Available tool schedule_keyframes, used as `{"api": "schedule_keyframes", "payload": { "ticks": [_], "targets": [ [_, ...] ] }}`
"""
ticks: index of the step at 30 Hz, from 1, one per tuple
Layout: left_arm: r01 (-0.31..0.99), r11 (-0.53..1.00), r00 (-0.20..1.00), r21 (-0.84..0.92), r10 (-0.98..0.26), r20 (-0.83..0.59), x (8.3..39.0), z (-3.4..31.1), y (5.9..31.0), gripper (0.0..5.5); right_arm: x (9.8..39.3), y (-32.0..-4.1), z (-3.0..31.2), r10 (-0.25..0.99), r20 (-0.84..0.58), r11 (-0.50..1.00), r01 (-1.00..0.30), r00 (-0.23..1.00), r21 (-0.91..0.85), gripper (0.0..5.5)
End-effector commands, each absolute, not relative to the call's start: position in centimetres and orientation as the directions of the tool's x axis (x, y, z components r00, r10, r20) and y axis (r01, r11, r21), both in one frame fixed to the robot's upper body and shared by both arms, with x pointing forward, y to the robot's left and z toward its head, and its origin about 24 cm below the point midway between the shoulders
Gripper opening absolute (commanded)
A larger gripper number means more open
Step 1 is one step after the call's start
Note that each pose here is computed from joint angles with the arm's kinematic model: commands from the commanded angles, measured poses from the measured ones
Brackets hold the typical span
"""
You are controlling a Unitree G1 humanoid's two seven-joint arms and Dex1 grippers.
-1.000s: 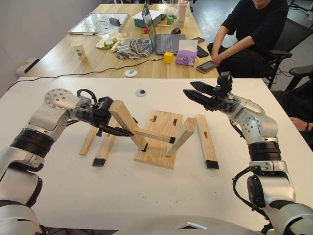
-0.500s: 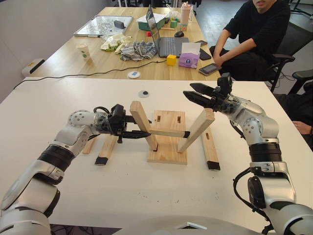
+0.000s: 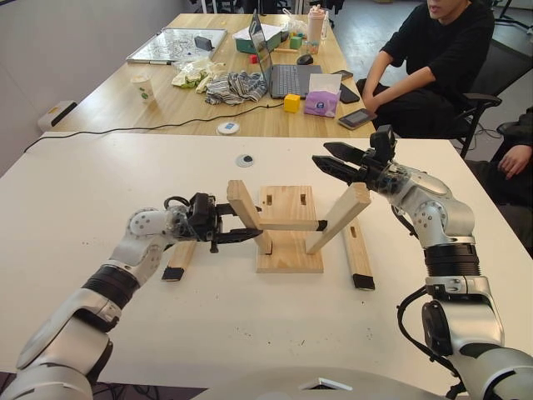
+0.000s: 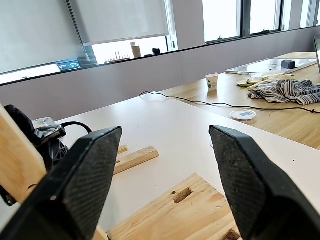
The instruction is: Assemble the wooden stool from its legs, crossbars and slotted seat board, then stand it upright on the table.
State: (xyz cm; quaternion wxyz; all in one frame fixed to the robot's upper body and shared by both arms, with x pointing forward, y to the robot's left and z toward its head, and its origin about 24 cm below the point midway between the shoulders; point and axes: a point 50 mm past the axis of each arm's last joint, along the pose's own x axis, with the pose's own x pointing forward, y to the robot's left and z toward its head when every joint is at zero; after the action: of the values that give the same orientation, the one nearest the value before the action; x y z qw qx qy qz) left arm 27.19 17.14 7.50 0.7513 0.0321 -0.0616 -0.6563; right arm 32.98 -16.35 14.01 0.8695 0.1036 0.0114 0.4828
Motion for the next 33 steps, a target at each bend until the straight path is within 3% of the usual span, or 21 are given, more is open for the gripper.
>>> {"api": "schedule_keyframes", "payload": {
  "ticks": [1,6,9,11,12,14,16,19,22,24,28,30,33],
  "targets": [
    [0.639,0.194,-0.682,-0.745,-0.307,-0.664,-0.5,-13.8,24.5,2.01,32.8,-17.2,15.2,0.822,0.071,0.549,-0.820,0.565,0.159,3.22],
    [0.623,0.150,-0.689,-0.768,-0.358,-0.630,1.4,-13.5,23.5,2.01,32.9,-17.2,15.3,0.817,0.079,0.555,-0.817,0.571,0.155,3.22],
    [0.704,0.134,-0.603,-0.697,-0.406,-0.687,2.7,-13.3,23.3,2.01,33.0,-17.4,15.6,0.800,0.105,0.575,-0.805,0.591,0.150,3.22],
    [0.804,0.144,-0.462,-0.577,-0.460,-0.758,5.8,-12.5,23.6,2.01,33.2,-17.7,15.9,0.782,0.125,0.594,-0.791,0.611,0.149,3.22],
    [0.851,0.170,-0.355,-0.497,-0.512,-0.782,8.5,-11.5,23.7,2.45,33.3,-17.9,15.9,0.772,0.134,0.605,-0.782,0.622,0.149,3.22],
    [0.910,0.245,-0.138,-0.335,-0.583,-0.801,14.2,-8.5,25.2,2.79,33.2,-18.2,16.0,0.754,0.146,0.623,-0.768,0.640,0.148,3.22],
    [0.934,0.266,-0.032,-0.238,-0.600,-0.799,17.4,-5.8,26.3,3.05,33.2,-18.4,16.0,0.745,0.152,0.633,-0.760,0.650,0.149,3.22],
    [0.961,0.238,0.038,-0.142,-0.621,-0.783,20.7,-1.2,26.0,3.47,33.1,-18.6,15.9,0.733,0.160,0.643,-0.751,0.661,0.153,3.22],
    [0.971,0.214,0.057,-0.109,-0.644,-0.763,21.0,1.7,24.7,3.76,33.4,-20.2,17.1,0.653,0.210,0.718,-0.683,0.727,0.132,3.22],
    [0.959,0.271,0.144,-0.082,-0.717,-0.682,21.5,4.9,23.7,3.76,33.1,-22.7,17.9,0.578,0.237,0.774,-0.616,0.781,0.144,3.22],
    [0.903,0.416,0.347,-0.108,-0.854,-0.388,23.7,11.7,23.7,3.76,29.1,-27.7,16.0,0.630,0.090,0.742,-0.632,0.771,0.223,3.22],
    [0.857,0.506,0.459,-0.098,-0.835,-0.303,25.1,13.4,25.2,3.76,26.2,-29.3,14.6,0.667,-0.031,0.725,-0.639,0.744,0.255,3.22],
    [0.700,0.713,0.699,-0.044,-0.697,-0.160,27.0,14.1,26.8,3.76,23.0,-28.1,12.1,0.759,-0.207,0.650,-0.701,0.618,0.293,3.22]
  ]
}}
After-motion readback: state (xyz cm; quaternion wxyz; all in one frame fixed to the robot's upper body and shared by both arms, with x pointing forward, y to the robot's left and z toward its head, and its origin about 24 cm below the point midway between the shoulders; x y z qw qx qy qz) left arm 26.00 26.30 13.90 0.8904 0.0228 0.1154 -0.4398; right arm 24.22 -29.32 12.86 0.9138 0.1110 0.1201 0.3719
